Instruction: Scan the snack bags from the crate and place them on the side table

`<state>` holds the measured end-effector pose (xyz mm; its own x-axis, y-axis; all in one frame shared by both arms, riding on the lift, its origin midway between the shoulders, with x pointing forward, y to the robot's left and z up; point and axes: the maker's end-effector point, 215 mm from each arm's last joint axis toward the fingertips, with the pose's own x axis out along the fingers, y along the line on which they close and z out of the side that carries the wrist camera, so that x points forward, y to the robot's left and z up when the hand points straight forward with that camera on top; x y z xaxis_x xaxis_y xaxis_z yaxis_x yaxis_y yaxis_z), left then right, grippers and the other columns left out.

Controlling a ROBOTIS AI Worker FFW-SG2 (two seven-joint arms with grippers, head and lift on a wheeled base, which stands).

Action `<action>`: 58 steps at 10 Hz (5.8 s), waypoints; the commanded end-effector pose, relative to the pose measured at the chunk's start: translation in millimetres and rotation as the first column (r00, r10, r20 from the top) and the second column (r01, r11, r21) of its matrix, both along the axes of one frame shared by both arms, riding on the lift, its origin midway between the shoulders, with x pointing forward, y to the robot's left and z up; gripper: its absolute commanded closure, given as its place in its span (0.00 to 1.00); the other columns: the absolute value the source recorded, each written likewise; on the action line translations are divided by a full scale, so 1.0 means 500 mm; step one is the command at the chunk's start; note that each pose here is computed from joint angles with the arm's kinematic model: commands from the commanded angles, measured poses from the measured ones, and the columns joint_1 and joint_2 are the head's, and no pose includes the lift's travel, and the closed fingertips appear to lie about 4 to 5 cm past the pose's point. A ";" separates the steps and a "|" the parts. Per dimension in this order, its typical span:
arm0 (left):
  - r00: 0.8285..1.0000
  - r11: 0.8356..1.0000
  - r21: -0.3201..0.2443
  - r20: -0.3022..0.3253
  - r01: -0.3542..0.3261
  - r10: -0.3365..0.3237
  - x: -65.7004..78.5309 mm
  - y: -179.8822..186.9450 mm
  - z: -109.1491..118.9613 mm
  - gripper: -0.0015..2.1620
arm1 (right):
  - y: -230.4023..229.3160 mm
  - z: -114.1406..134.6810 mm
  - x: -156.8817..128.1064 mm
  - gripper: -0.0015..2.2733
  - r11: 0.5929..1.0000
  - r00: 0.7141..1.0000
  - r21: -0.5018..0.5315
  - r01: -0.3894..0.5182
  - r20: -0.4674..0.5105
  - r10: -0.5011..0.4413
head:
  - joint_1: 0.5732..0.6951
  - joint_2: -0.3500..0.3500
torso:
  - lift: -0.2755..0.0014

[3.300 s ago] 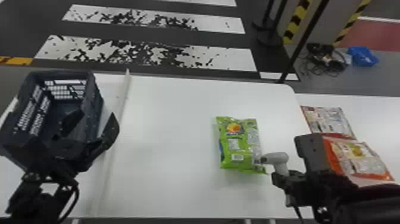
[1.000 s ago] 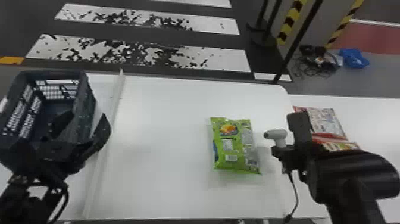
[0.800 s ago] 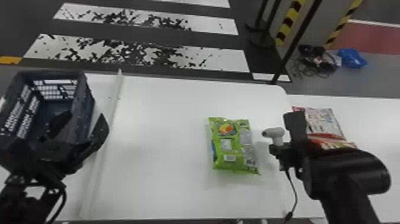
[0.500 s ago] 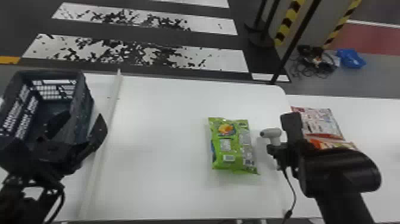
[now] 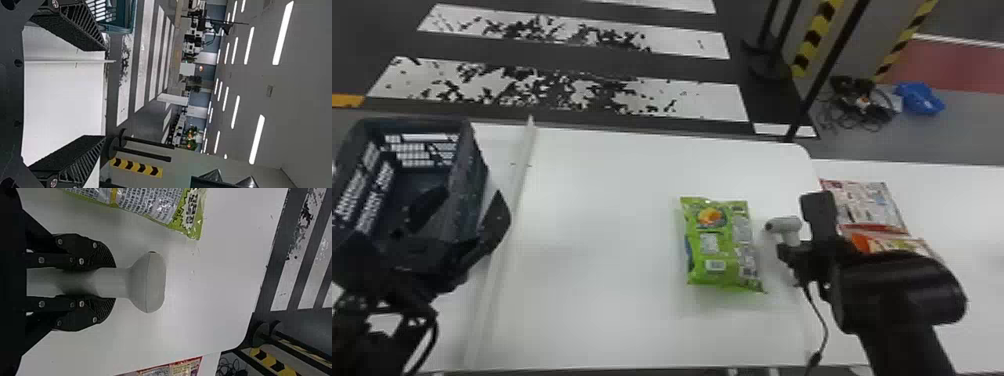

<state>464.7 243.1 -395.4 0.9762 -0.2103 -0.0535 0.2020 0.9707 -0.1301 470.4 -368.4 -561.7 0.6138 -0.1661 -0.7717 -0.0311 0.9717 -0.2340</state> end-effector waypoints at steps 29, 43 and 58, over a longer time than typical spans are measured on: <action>1.000 1.000 0.001 -0.015 0.000 0.000 -0.004 -0.001 -0.015 0.04 | 0.207 0.046 -0.101 0.99 0.740 0.998 0.672 -0.035 -0.021 0.066 | 1.00 0.47 | 0.81; 1.000 1.000 0.006 -0.004 0.005 -0.005 -0.012 0.002 0.000 0.04 | -0.374 0.240 -0.020 0.99 0.727 0.734 0.640 0.248 0.365 -0.572 | 1.00 0.05 | 0.81; 1.000 0.999 -0.019 0.014 0.028 -0.028 -0.016 -0.045 0.026 0.04 | -0.258 0.285 -0.074 0.01 0.869 0.726 0.415 0.269 0.505 -0.467 | 1.00 0.00 | 0.81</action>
